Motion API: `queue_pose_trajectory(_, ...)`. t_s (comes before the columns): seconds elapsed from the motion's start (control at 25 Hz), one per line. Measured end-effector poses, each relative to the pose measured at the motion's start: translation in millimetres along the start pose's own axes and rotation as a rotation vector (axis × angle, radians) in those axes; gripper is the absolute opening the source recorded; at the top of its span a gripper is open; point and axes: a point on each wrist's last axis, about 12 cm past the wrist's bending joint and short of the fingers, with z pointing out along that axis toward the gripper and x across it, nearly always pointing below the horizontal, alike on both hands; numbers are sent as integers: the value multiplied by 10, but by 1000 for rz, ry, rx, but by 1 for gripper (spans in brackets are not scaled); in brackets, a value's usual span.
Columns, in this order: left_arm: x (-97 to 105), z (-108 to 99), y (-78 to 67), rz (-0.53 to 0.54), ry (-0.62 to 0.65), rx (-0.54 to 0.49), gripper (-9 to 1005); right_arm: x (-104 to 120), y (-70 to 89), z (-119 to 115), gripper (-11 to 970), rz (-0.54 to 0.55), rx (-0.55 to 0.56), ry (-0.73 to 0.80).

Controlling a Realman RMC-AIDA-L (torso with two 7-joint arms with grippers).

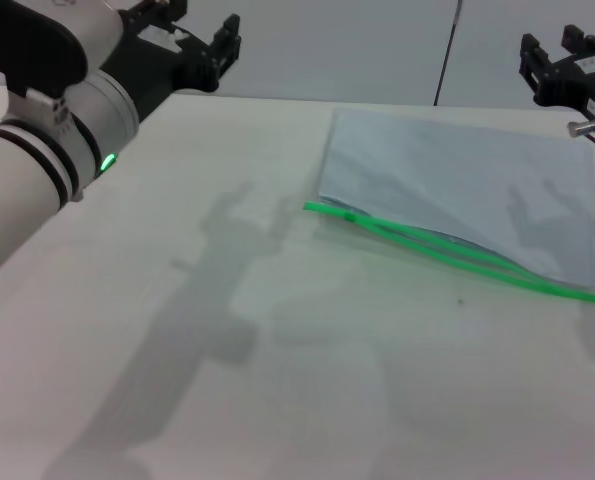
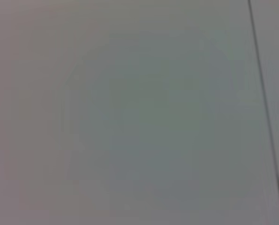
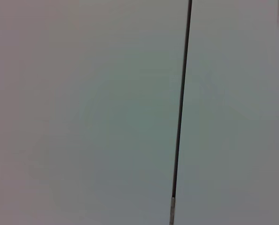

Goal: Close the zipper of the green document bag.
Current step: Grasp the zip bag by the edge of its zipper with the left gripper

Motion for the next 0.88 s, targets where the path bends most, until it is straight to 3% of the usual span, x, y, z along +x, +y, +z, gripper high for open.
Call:
queue_pose_trajectory(0.32,-49,69,-135,138,83,277,593,34,-9,3,461,13,3,11)
queue_pose_trajectory(0.52,-82,154,-173,271,227,414,594,52,-3,28,461,12,1,19)
queue_pose_trajectory(0.64,-41,247,-172,360,357,443,595,50,16,54,462,18,-7,23)
queue_pose_trajectory(0.88,65,357,-244,537,432,454,597,64,55,109,462,35,-26,37)
